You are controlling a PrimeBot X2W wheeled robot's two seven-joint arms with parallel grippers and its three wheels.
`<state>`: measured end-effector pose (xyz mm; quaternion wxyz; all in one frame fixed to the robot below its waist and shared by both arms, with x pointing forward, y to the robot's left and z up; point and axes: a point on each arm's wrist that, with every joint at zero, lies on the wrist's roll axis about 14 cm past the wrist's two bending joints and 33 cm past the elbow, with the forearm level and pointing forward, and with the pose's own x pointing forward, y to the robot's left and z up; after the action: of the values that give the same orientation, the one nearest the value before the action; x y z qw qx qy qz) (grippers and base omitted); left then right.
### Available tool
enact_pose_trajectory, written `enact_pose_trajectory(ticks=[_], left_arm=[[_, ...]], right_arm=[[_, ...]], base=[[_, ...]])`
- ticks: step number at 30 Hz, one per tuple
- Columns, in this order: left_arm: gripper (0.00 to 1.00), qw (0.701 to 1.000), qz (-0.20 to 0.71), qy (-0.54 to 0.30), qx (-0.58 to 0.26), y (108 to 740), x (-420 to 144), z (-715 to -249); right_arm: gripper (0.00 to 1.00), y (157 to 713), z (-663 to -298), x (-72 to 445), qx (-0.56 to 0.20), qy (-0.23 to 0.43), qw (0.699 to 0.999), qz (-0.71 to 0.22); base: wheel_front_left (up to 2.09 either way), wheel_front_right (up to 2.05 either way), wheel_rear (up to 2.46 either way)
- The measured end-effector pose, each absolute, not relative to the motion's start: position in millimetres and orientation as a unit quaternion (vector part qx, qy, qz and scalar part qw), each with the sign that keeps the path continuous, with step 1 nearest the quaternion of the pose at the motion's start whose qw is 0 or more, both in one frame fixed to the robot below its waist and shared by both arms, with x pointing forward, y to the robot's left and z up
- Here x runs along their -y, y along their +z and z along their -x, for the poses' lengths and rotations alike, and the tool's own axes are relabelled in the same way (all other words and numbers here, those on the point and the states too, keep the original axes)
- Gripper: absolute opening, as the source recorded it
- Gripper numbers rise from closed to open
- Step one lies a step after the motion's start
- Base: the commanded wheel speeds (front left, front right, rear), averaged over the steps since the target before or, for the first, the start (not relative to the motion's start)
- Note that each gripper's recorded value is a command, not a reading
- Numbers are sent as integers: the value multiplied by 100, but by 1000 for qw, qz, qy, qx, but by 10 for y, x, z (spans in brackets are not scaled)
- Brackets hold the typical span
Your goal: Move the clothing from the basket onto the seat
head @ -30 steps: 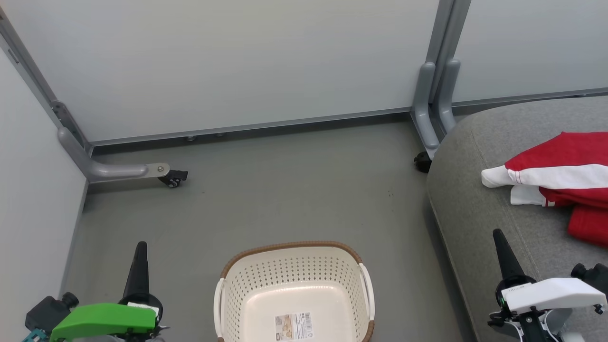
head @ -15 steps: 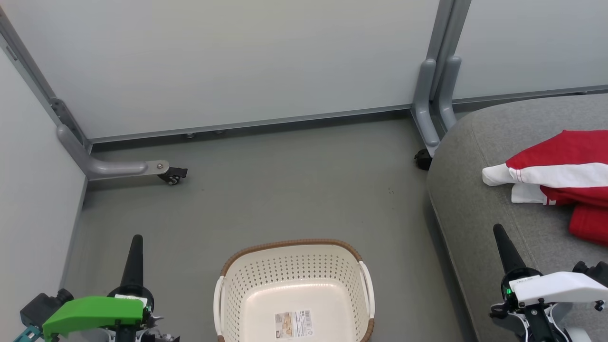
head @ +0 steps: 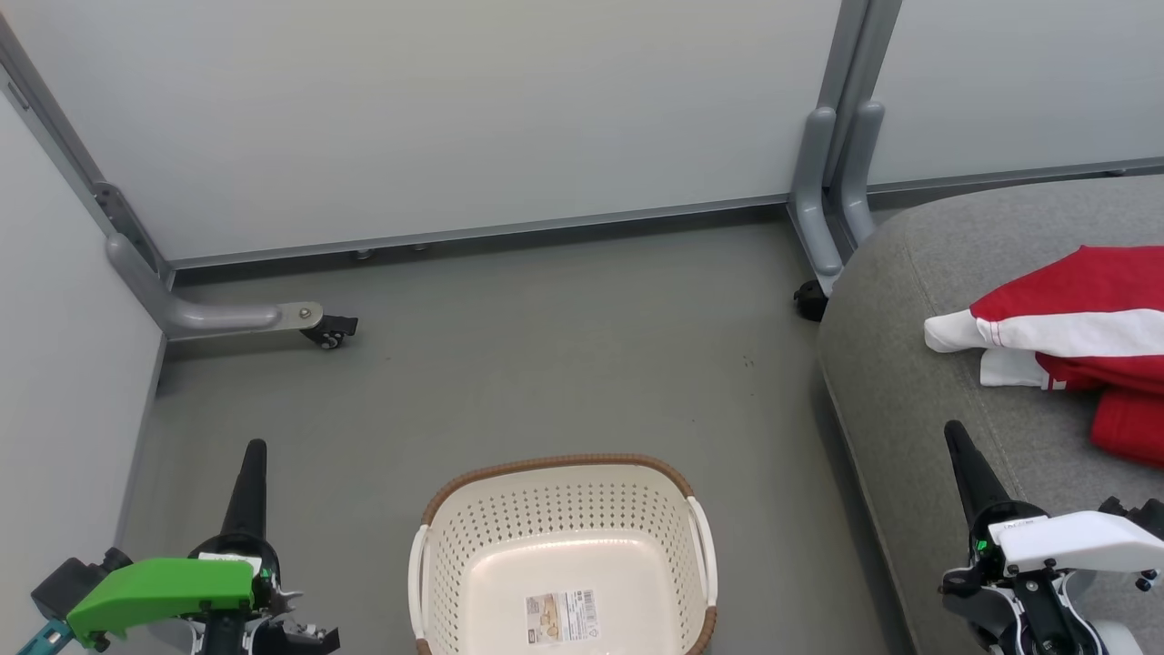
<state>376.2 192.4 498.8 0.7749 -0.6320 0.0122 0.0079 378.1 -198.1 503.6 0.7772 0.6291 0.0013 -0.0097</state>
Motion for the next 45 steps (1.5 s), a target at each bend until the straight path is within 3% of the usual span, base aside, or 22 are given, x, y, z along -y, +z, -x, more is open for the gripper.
enact_pose_trajectory(ticks=[29, 45], left_arm=[[0, 708, 707, 5, -6, 5029, -1993, -3867], [0, 705, 709, 5, -4, 5034, -2002, -3871]], right_arm=[[0, 5049, -3876, 1993, -3, -2, 708, -707], [0, 5052, -3879, 1996, -2, -2, 705, -709]], base=[[0, 0, 0], [0, 0, 0]])
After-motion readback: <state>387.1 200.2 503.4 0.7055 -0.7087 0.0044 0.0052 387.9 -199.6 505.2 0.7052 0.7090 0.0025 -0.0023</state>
